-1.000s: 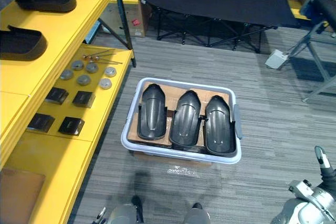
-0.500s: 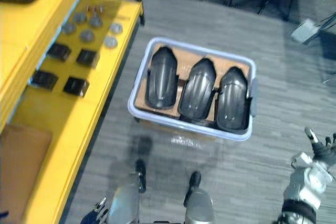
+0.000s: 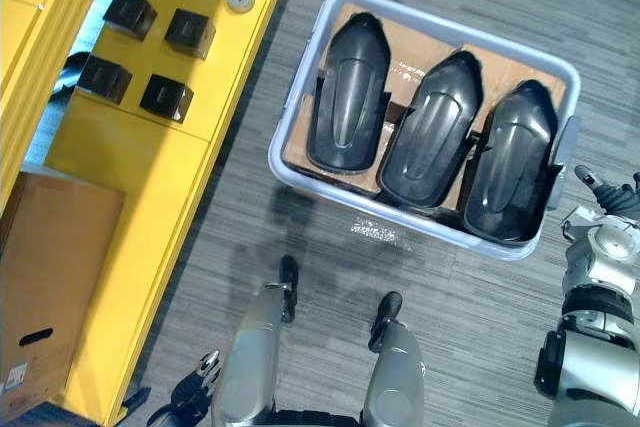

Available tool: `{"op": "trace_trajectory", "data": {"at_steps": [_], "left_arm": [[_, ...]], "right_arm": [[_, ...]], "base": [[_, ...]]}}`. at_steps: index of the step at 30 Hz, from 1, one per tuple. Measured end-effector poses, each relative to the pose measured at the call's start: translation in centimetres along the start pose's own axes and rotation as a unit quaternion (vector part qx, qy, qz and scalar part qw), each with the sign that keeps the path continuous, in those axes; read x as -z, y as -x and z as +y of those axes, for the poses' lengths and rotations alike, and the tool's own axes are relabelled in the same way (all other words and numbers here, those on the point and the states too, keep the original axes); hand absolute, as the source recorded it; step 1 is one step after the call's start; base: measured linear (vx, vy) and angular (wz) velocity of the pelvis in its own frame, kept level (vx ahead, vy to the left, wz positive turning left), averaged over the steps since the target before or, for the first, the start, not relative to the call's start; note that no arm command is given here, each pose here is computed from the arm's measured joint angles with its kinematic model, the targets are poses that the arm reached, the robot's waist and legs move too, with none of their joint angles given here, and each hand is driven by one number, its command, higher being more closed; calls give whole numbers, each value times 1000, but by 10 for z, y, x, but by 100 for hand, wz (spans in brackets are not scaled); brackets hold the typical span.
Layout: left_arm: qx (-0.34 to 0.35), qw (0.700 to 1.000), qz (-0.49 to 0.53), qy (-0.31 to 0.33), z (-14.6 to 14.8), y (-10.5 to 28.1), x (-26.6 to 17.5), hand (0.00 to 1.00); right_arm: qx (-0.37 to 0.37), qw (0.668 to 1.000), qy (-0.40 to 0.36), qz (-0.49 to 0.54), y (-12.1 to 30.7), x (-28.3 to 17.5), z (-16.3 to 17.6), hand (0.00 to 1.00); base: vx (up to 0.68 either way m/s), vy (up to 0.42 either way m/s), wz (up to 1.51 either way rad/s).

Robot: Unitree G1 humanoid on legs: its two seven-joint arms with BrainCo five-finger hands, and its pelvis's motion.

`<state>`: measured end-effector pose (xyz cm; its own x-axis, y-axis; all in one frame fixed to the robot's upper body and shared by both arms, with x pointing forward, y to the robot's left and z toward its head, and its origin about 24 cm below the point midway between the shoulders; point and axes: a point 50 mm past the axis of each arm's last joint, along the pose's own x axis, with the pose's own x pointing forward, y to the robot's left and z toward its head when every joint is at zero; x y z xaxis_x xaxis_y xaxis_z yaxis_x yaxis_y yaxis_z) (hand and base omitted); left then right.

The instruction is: Walk over and take plastic housings, then place them on the shelf

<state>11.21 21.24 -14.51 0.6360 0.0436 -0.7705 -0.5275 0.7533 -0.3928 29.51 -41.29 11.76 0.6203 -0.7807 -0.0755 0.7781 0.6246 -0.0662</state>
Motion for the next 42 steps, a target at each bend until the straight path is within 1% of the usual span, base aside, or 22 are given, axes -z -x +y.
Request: {"op": "trace_trajectory", "data": {"at_steps": [1, 7, 9, 12, 14, 15, 16, 18, 19, 20, 22, 25, 28, 31, 34, 38, 42], "left_arm": [[1, 1000, 1, 0, -1, -1, 1, 0], [20, 1000, 16, 14, -15, -3, 15, 0], [26, 999, 16, 17, -19, -5, 15, 0], [42, 999, 18, 30, -28, -8, 18, 0], [47, 998, 15, 45, -31, -8, 20, 0], [48, 998, 14, 49, -31, -8, 20, 0], [53, 997, 15, 50, -32, -9, 20, 0], [59, 997, 13, 50, -34, -9, 19, 0], [66, 996, 12, 51, -36, -10, 19, 0], [71, 996, 11, 53, -37, -10, 19, 0], [74, 995, 9, 60, -39, -10, 19, 0], [76, 993, -1, 85, -42, -11, 20, 0], [93, 992, -6, 89, -46, -11, 21, 0], [100, 991, -9, 90, -48, -11, 21, 0], [108, 990, -14, 90, -49, -11, 19, 0], [111, 989, -23, 91, -49, -10, 17, 0], [110, 989, -38, 96, -47, -10, 13, 0]], "right_arm": [[0, 1000, 24, -2, -2, -4, 0, 0], [16, 997, 71, -19, -10, -30, -9, 0], [21, 995, 100, -20, -12, -35, -12, 0], [26, 994, 101, -15, -13, -39, -13, 0], [36, 994, 100, -30, -15, -53, -18, 0], [42, 992, 110, -38, -16, -59, -23, 100], [47, 990, 126, -48, -17, -68, -26, 100], [58, 989, 127, -50, -17, -74, -28, 100], [75, 987, 135, -51, -18, -78, -35, 100], [92, 982, 158, -50, -18, -82, -44, 100], [109, 977, 176, -46, -19, -86, -54, 100], [121, 964, 229, -55, -19, -92, -60, 100], [136, 951, 270, -65, -18, -97, -64, 100], [138, 935, 318, -74, -18, -99, -62, 100], [138, 926, 344, -69, -18, -97, -61, 100], [124, 927, 348, -63, -18, -89, -52, 100], [88, 932, 333, -111, -16, -92, -30, 100]], "base": [[-104, 20, 4], [-70, 20, 3], [-21, 5, 2], [5, -5, 4], [17, -11, 7], [9, -10, 17], [4, -12, 21], [-18, -16, 22], [-53, -19, 21], [-58, -15, 17], [-65, -7, 10], [-62, -18, 0], [-33, -33, 0], [-13, -50, -4], [4, -75, 3], [12, -58, -2], [2, -39, -1]]}}
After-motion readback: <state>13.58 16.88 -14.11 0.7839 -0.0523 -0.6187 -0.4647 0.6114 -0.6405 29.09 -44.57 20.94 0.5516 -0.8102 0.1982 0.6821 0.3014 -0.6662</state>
